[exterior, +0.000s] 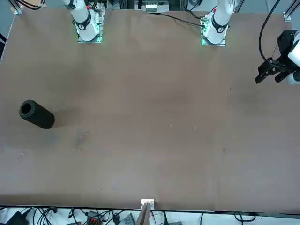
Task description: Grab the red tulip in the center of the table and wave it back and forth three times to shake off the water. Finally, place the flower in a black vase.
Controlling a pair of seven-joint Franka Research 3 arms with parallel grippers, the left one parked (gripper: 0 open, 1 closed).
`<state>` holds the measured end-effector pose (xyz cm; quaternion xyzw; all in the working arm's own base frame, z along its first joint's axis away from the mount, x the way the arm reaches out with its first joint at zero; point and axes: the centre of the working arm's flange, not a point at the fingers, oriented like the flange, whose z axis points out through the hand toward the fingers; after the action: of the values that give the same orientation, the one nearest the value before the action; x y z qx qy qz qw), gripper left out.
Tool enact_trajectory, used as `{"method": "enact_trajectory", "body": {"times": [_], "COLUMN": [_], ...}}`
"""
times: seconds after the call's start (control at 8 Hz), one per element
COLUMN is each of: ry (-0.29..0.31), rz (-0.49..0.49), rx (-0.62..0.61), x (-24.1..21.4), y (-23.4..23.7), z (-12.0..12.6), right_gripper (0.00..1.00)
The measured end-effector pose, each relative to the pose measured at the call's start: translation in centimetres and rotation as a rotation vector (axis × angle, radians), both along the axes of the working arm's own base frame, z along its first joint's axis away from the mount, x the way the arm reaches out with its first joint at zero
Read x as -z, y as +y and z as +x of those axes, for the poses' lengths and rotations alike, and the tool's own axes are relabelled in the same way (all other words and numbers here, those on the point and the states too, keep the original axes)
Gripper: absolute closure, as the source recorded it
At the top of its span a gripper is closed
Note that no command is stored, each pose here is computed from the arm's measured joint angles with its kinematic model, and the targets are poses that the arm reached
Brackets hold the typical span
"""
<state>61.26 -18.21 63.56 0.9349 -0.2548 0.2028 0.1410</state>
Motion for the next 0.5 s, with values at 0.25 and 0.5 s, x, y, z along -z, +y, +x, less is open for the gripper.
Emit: {"method": "enact_trajectory", "body": {"times": [0.25, 0.5], "ry": [-0.028, -0.069], "rz": [0.039, 0.100], "rx": [0.025, 0.056], "x": [2.2, 5.2], "y": [-2.7, -3.5], "z": [-2.3, -4.8], "right_gripper": [0.89, 0.89]}}
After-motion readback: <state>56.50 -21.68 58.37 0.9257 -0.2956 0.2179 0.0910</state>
